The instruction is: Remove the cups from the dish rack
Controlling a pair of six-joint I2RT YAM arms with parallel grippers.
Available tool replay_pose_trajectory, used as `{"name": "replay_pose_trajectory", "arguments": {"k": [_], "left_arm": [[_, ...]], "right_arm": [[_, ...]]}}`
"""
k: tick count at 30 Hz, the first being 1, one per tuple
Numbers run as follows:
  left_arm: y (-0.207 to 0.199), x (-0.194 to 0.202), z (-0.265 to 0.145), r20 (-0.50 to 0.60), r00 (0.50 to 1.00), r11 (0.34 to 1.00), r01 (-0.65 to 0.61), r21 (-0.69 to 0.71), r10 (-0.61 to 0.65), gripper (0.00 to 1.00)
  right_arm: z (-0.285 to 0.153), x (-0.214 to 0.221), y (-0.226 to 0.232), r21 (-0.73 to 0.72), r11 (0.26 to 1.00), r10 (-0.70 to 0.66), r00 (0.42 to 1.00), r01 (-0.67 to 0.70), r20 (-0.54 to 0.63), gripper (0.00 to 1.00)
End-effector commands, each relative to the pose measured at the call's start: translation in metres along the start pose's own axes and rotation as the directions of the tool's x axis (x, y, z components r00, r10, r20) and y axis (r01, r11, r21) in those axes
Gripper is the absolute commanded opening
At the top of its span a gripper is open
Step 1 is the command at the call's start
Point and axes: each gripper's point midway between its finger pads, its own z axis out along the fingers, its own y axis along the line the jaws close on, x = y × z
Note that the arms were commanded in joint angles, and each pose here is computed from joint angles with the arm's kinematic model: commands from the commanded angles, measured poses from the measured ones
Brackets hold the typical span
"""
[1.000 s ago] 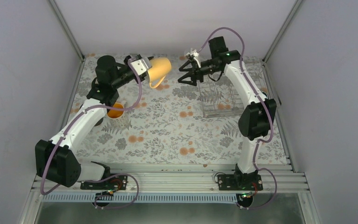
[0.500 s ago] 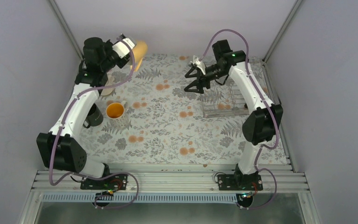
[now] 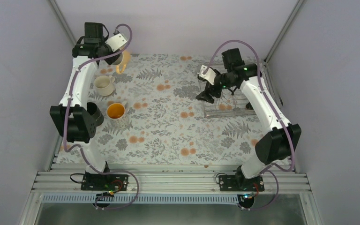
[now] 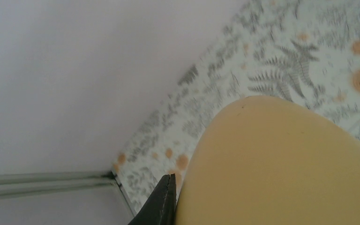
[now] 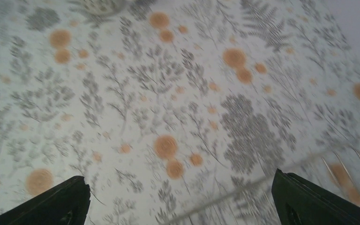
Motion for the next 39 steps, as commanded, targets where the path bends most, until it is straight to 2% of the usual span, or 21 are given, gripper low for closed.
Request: {"name": "replay_pose_trajectory", "arguments": {"k": [1,4,11,15,18,24,32,39], "left_arm": [[-0.006,0.025,-0.001,-0.151,0.988,0.999,-0.028,0.046,0.035,0.02],[-0.014,0.029,0.008,-0.179,0.981,0.992,-0.06,0.108,0.078,0.02],[-0.022,0.063,0.05,-0.361,0.924,0.979,-0.053,0.199,0.124,0.02],[-0.027,0.067,0.068,-0.364,0.922,0.973,-0.054,0.223,0.134,0.02],[-0.046,0.071,0.082,-0.36,0.92,0.958,-0.051,0.283,0.155,0.02],[-0.087,0.1,0.113,-0.453,0.866,0.924,-0.03,0.381,0.214,0.02],[-0.102,0.12,0.14,-0.503,0.838,0.922,-0.001,0.388,0.213,0.02],[-0.103,0.13,0.149,-0.528,0.82,0.925,-0.005,0.379,0.221,0.02]], "right_arm": [[-0.016,0.019,-0.028,0.243,0.97,0.006,0.996,0.016,-0.093,1.0],[-0.02,0.029,-0.028,0.279,0.96,0.038,0.994,-0.007,-0.104,1.0],[-0.034,0.03,-0.009,0.314,0.949,0.043,0.998,-0.025,-0.052,1.0],[-0.044,0.038,0.005,0.331,0.944,0.021,0.998,-0.001,-0.058,1.0],[-0.048,0.053,0.009,0.362,0.932,0.029,0.995,0.007,-0.095,1.0],[-0.078,0.07,-0.001,0.409,0.911,0.1,0.991,-0.056,-0.087,1.0],[-0.121,0.075,-0.014,0.471,0.874,0.164,0.985,-0.121,-0.052,1.0],[-0.13,0.082,-0.012,0.472,0.87,0.19,0.98,-0.143,-0.052,1.0]]}}
